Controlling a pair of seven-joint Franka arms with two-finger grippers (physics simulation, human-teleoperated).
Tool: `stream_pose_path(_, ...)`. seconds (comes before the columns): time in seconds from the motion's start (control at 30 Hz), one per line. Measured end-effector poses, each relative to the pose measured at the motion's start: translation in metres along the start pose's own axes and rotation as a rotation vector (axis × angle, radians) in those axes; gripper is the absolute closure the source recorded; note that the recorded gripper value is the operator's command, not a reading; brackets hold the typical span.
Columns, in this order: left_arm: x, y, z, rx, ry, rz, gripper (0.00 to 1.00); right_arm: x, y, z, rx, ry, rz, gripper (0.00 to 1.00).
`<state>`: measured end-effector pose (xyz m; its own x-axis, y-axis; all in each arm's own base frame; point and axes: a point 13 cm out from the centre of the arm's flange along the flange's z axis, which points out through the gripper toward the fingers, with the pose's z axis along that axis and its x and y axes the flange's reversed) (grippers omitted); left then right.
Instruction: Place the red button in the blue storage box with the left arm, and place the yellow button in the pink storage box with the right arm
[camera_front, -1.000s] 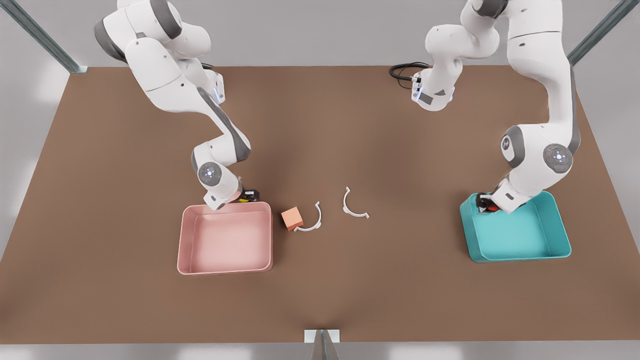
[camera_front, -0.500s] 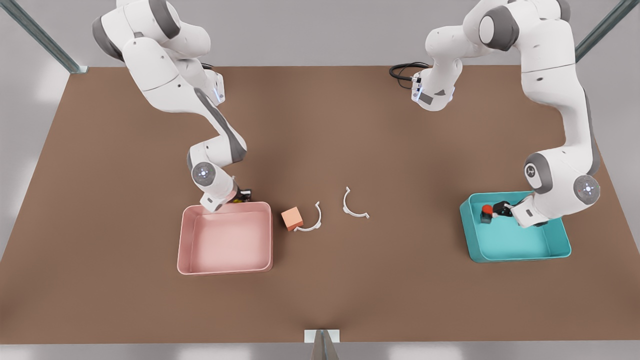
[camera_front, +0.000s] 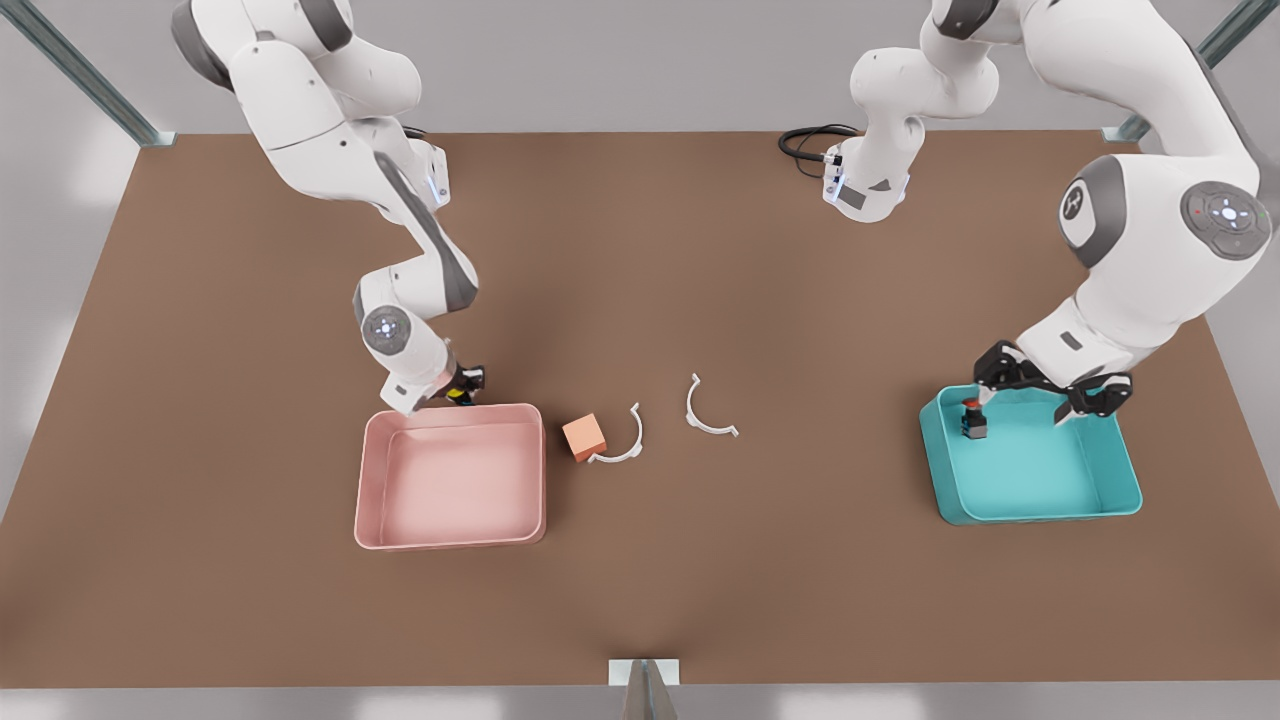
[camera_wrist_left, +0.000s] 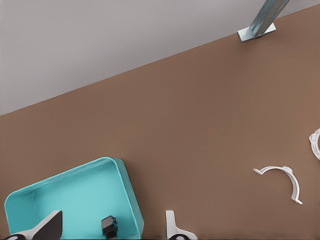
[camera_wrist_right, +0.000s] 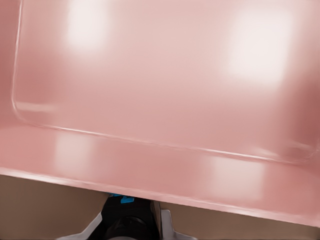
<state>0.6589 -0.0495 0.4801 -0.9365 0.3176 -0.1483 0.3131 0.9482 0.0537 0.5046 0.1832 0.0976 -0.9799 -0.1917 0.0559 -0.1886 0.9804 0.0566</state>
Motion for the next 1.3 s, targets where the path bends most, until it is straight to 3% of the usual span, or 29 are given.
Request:
stream_pose_path(0.27,0.017,-0.002,0.0,0.005,0.07,-0.123,0.0,0.035,-0.036,0.0,0.029,0.049,-0.009,0.63)
stream_pose_path(0.5,0.023,-0.003,0.001,0.005,0.094,-0.195,0.0,0.058,-0.075,-0.018,0.048,0.02,0.005,0.63)
stream_pose_path(0.8,0.025,-0.004,0.001,0.004,0.104,-0.253,0.0,-0.035,-0.073,-0.126,0.056,-0.143,-0.054,0.63)
stream_pose_path(0.97,0.026,-0.004,0.002,0.002,0.106,-0.276,0.0,-0.051,0.023,-0.091,0.018,-0.047,-0.203,0.6)
stream_pose_path(1.1,0.026,-0.003,0.002,0.001,0.106,-0.289,0.0,-0.074,0.03,-0.084,0.011,-0.038,-0.2,0.6)
stream_pose_path(1.13,0.026,-0.003,0.001,0.0,0.106,-0.292,0.0,-0.075,0.034,-0.084,0.012,-0.037,-0.206,0.5)
stream_pose_path(1.17,0.026,-0.003,0.001,0.0,0.106,-0.295,0.0,-0.079,0.041,-0.085,0.012,-0.04,-0.213,0.07)
stream_pose_path(1.23,0.026,-0.003,0.001,0.0,0.106,-0.3,0.0,-0.095,0.062,-0.08,0.006,-0.046,-0.229,0.0)
stream_pose_path(1.3,0.026,-0.003,0.001,0.0,0.106,-0.305,0.0,-0.116,0.083,-0.084,0.007,-0.068,-0.241,0.0)
